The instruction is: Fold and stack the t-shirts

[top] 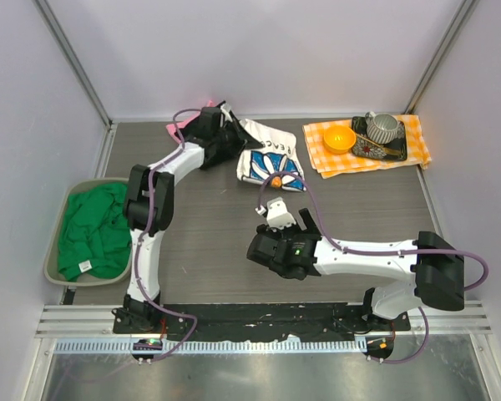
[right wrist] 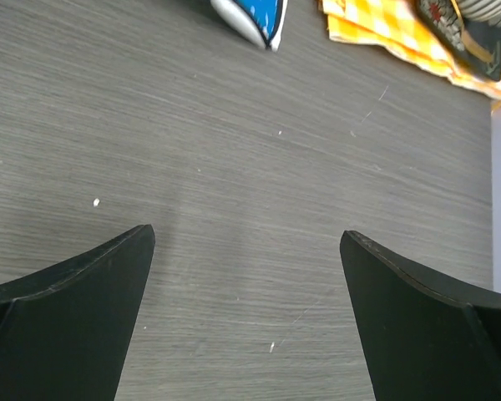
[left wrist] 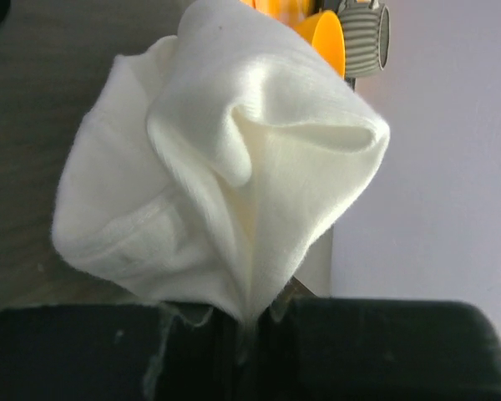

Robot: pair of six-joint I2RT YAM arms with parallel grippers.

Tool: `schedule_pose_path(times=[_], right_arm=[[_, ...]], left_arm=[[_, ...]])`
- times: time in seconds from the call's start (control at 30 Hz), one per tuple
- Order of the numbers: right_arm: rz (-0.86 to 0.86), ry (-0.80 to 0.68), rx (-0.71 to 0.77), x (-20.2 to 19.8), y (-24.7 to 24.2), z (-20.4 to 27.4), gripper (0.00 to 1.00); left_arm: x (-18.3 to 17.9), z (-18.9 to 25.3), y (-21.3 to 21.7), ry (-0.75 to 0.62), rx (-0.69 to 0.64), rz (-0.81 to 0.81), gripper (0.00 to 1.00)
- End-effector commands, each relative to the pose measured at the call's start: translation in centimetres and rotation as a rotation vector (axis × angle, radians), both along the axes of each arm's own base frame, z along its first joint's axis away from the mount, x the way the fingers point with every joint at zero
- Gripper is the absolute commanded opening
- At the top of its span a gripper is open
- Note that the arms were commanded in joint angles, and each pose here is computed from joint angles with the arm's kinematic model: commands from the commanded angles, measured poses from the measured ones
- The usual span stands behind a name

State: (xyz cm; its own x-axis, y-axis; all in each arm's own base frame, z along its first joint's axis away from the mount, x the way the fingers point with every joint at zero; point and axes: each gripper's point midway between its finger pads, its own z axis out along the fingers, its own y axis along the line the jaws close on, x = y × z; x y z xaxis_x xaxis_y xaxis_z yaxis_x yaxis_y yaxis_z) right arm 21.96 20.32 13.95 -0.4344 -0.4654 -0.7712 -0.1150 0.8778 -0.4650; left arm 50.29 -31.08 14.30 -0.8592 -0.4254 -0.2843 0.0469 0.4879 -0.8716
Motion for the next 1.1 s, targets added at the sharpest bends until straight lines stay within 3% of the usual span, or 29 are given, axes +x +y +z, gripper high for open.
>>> schedule_pose_path(times=[0.0,0.33,0.47,0.77,1.07], right_arm=[[-0.041,0.001,0.139,-0.4,0.1,0.0,1.0],[-0.019,0.056,0.233,-1.5,0.3,-1.1,1.0],[-0.014,0.073,0.247,-1.7,0.4,-1.7,1.0],[0.003,0.117,0.237,-2.0,1.1,-3.5,1.0],[0.017,0.141,0.226,-2.2,1.5,-4.4,1.0]], left_arm=[[2.7,0.6,-0.2,-0.015,0.062,-0.027,0.0],[11.0,1.2,1.7,-0.118,0.029,0.043,0.0],[13.3,3.0,4.3,-0.185,0.003,0.102,0.0],[14.4,7.9,8.8,-0.374,0.022,0.227,0.0],[13.3,12.8,12.7,-0.517,0.017,0.348,0.0]])
